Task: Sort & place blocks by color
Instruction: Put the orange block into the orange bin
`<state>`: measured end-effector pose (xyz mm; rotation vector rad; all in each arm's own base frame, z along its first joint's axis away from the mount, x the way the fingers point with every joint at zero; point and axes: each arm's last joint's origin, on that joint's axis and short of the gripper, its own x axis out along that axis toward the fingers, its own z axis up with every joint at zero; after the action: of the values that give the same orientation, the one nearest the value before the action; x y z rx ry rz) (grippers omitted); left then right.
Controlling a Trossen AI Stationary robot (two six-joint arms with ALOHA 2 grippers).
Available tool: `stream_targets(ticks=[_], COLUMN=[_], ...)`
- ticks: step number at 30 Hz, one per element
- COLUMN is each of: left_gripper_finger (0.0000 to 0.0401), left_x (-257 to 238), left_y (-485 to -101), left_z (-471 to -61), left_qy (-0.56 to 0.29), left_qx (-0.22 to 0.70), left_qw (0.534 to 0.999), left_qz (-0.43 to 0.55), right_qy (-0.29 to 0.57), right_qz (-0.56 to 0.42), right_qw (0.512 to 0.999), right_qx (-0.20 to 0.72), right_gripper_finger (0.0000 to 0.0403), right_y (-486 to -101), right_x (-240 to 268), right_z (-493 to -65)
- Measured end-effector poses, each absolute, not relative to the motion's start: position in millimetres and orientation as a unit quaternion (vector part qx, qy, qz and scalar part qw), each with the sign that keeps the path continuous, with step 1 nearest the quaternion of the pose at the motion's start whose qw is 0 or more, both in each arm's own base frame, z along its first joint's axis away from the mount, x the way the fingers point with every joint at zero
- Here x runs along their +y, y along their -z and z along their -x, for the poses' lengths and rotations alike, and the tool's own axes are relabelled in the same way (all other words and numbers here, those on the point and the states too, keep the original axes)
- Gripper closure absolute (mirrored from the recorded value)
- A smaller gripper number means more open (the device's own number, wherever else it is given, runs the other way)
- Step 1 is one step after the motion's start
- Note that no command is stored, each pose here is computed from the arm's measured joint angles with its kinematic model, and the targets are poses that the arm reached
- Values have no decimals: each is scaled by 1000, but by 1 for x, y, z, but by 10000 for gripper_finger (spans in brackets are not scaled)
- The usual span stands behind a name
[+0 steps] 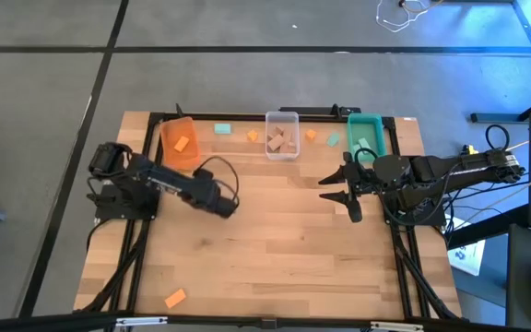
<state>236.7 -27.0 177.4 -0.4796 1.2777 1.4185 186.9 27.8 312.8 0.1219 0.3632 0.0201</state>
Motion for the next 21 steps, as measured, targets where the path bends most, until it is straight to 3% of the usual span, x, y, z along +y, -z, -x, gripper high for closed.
stream_targets(ticks=[12,17,21], left_gripper_finger=[281,281,280], left_x=[77,116,139], left_y=[-212,-210,-203], left_z=[-240,-229,-224], left_qy=[-640,-660,-649], left_qx=[561,555,554], left_qw=[507,480,489], left_qz=[136,162,178], right_qy=[-9,-8,-9], right_qz=[-58,-58,-56], right_qw=[978,978,978], right_qx=[199,199,199], right_gripper_finger=[222,222,222], right_y=[-309,-309,-309], right_x=[28,28,28], right_z=[-186,-185,-186])
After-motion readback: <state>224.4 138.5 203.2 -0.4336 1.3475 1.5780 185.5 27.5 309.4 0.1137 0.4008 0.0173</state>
